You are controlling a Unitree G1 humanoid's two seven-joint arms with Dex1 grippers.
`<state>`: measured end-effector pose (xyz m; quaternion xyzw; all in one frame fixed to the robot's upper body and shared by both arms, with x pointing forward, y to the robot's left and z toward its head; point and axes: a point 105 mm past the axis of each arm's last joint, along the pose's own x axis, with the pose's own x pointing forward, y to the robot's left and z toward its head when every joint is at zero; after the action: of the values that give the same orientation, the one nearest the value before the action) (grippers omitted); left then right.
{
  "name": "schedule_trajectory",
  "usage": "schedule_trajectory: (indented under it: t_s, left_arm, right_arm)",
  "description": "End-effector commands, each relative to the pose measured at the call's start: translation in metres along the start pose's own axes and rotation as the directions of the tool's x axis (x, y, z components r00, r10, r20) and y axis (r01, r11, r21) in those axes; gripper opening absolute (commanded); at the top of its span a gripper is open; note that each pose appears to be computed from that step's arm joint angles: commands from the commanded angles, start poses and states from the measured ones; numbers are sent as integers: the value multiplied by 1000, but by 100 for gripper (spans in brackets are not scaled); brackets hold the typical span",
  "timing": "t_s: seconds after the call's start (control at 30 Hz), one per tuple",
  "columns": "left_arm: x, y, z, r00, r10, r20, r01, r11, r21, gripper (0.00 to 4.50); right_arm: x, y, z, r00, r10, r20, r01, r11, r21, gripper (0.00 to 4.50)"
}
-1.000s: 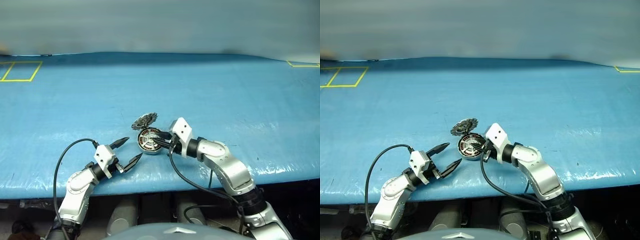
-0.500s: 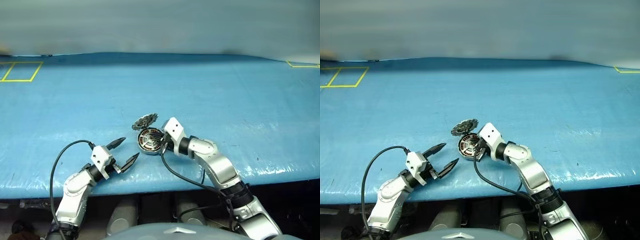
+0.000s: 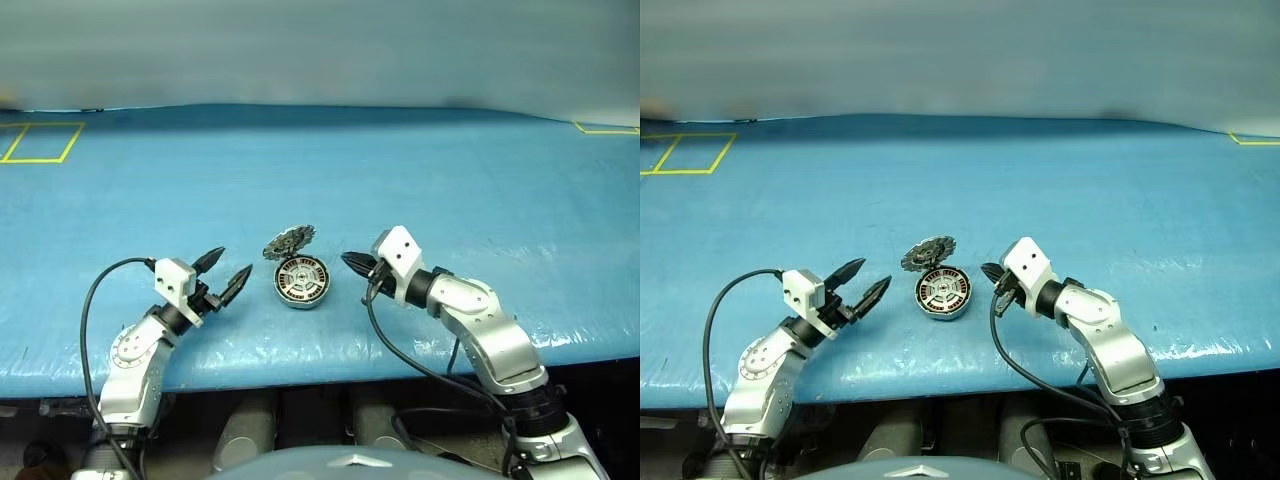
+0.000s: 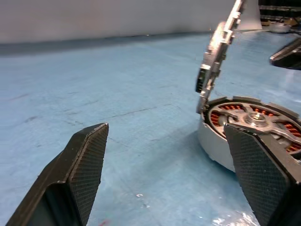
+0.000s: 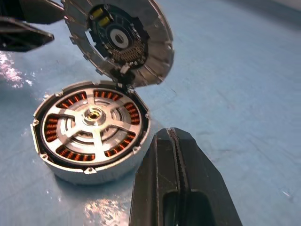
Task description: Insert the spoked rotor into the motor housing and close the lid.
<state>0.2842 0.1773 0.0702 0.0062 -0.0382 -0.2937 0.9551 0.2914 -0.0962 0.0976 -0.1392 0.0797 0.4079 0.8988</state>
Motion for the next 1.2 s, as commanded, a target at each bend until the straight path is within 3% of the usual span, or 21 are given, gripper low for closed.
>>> schedule_trajectory:
  t_s: [0.03, 0.2, 0.3, 0.43, 0.57, 0.73, 0.87, 1.0, 1.2]
  left_arm:
    - [4, 14, 9, 1000, 25, 0, -25, 998, 65, 260]
    - [19, 30, 26, 997, 47, 64, -53, 995, 89, 92]
    - [33, 36, 43, 991, 40, 125, -50, 996, 80, 4]
    - [53, 42, 60, 985, 18, 169, -30, 997, 64, 4]
    - [78, 33, 83, 972, -87, 216, 89, 996, 3, 4]
    - [106, 8, 84, 948, -313, 64, 316, 947, -47, 4]
    - [113, -25, 77, 838, -540, -80, 526, 837, -151, 4]
    - [113, -34, 56, 767, -590, -251, 578, 806, -126, 4]
    - [101, -54, 44, 676, -687, -268, 664, 725, -183, 4]
  right_arm:
    - [-6, -6, 3, 999, -45, 3, 45, 999, -24, 0]
    - [-8, 3, -19, 996, -22, -88, 17, 998, -67, 0]
    - [-5, 14, -22, 997, 24, -79, -27, 999, -39, 0]
    - [-1, 16, -22, 997, 27, -66, -29, 999, -32, 0]
    - [2, 16, -21, 998, 26, -53, -29, 999, -42, 0]
    - [3, 15, -17, 999, 15, -32, -17, 998, -52, 0]
    - [2, 12, -15, 1000, -10, -21, 9, 998, -58, 0]
    - [1, 9, -15, 999, -44, -11, 43, 997, -56, 0]
    - [-2, 7, -26, 996, -64, -58, 62, 997, -44, 0]
